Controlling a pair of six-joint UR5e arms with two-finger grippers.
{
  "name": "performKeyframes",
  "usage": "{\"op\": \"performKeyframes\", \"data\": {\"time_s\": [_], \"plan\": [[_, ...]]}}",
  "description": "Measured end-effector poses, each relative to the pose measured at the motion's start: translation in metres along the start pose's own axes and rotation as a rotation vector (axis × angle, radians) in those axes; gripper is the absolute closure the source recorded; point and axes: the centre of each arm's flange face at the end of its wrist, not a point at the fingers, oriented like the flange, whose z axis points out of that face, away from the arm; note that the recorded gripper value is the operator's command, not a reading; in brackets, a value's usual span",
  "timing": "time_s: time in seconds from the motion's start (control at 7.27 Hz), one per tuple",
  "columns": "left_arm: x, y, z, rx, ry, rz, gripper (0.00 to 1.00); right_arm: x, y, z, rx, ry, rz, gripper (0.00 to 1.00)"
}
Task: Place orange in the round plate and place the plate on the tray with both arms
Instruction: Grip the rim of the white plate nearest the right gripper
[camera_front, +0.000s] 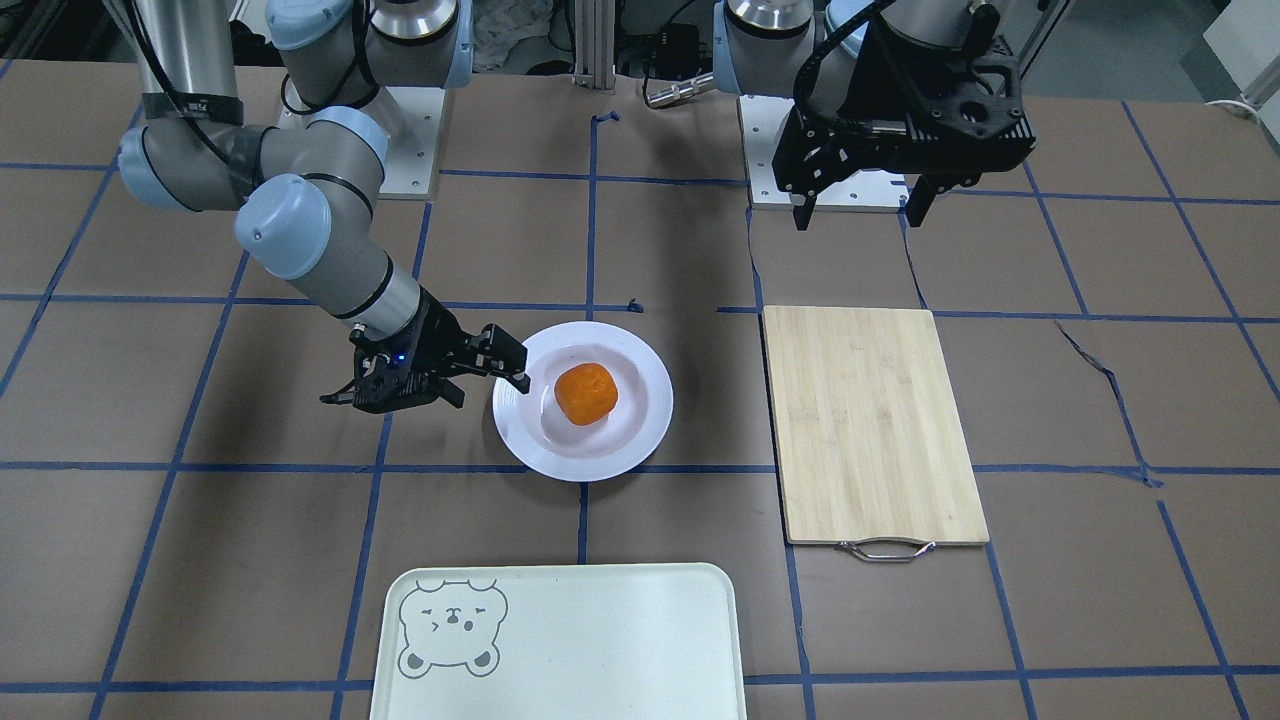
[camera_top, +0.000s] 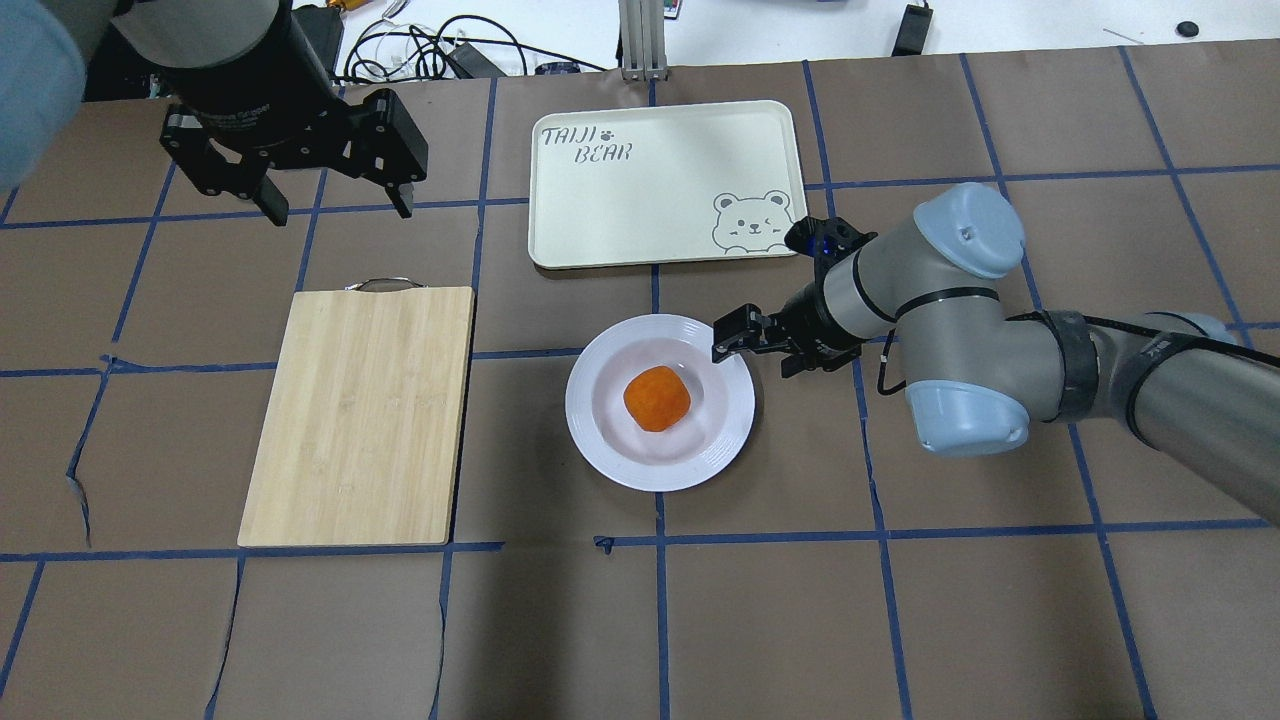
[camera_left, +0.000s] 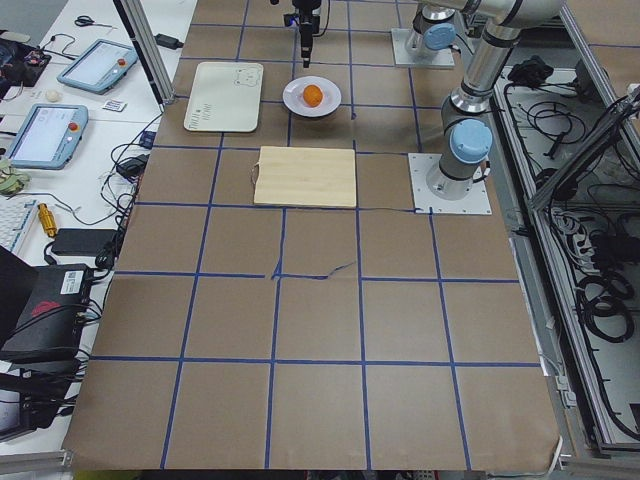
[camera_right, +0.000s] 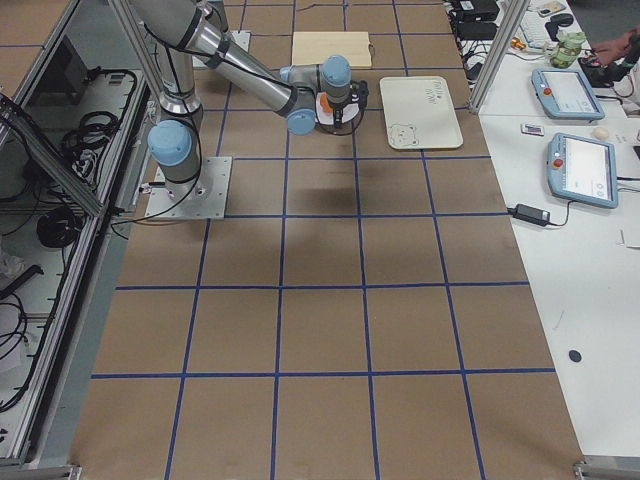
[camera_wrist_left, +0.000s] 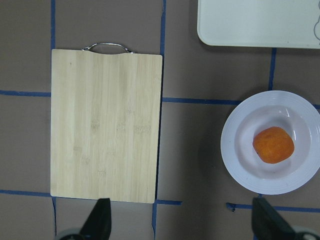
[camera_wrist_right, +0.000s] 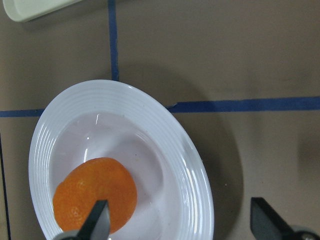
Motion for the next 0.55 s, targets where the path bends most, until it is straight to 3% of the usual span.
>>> {"op": "performKeyframes", "data": {"time_s": [0.28,0.55], "plan": [[-0.006,-0.003,0.002,-0.012,0.058,0.021,0.00,0.008,0.004,0.023,-0.022,-0.007,0.024,0.00],[-0.011,-0.004,0.001,-0.008,0.071,0.083,0.00,0.009,0.009,0.039,-0.055,-0.004,0.029,0.00]]}}
